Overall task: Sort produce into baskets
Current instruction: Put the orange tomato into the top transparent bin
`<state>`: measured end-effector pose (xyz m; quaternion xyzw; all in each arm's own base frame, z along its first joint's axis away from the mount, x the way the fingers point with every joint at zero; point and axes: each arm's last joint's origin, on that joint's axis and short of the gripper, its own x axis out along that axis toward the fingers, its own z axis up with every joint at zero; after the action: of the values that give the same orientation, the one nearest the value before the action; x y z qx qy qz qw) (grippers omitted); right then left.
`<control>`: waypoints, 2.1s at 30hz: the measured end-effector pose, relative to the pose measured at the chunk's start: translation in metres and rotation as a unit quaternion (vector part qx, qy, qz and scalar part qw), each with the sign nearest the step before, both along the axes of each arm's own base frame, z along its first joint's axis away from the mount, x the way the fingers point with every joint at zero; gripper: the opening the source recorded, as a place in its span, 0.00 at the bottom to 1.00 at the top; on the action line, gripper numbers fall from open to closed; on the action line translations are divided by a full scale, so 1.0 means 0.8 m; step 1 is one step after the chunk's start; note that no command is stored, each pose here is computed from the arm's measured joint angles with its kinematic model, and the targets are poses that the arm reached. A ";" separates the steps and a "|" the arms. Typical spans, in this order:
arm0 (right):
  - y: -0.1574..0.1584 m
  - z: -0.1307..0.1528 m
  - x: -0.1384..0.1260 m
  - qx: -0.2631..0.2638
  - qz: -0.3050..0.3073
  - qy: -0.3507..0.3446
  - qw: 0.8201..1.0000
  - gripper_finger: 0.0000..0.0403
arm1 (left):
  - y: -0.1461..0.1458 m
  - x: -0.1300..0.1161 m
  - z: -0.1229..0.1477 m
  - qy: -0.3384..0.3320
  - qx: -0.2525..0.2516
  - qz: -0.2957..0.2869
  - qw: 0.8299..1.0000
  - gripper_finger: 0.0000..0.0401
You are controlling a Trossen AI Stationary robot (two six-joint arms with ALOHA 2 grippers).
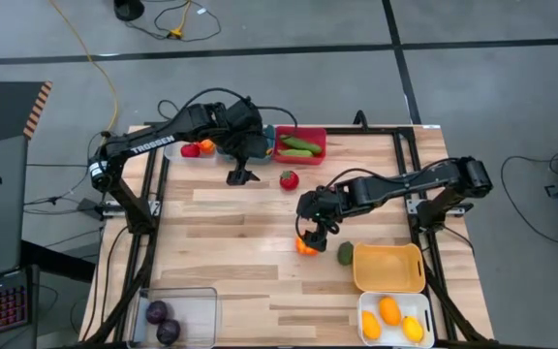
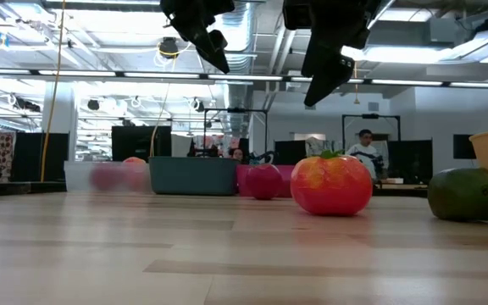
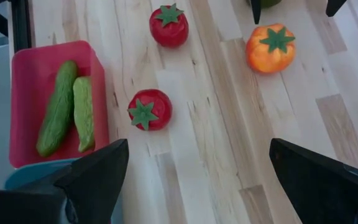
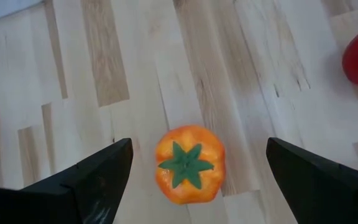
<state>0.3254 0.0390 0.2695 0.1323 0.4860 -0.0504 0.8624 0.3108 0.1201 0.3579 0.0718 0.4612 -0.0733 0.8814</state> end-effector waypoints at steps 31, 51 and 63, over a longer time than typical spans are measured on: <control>0.019 -0.073 0.021 0.003 0.012 0.114 0.993 0.98 | -0.003 -0.007 -0.004 0.034 -0.012 -0.004 0.999 0.94; 0.017 -0.122 0.037 0.016 0.014 0.169 0.985 0.85 | -0.003 -0.008 -0.004 0.035 -0.014 -0.005 0.999 0.94; 0.000 -0.100 0.050 0.013 0.018 0.138 0.990 0.81 | -0.020 -0.055 0.034 0.031 0.004 0.025 0.999 0.94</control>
<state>0.3651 0.0393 0.1898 0.1262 0.6031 -0.0463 0.7863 0.2666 0.1039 0.3851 0.0614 0.4902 -0.0520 0.8679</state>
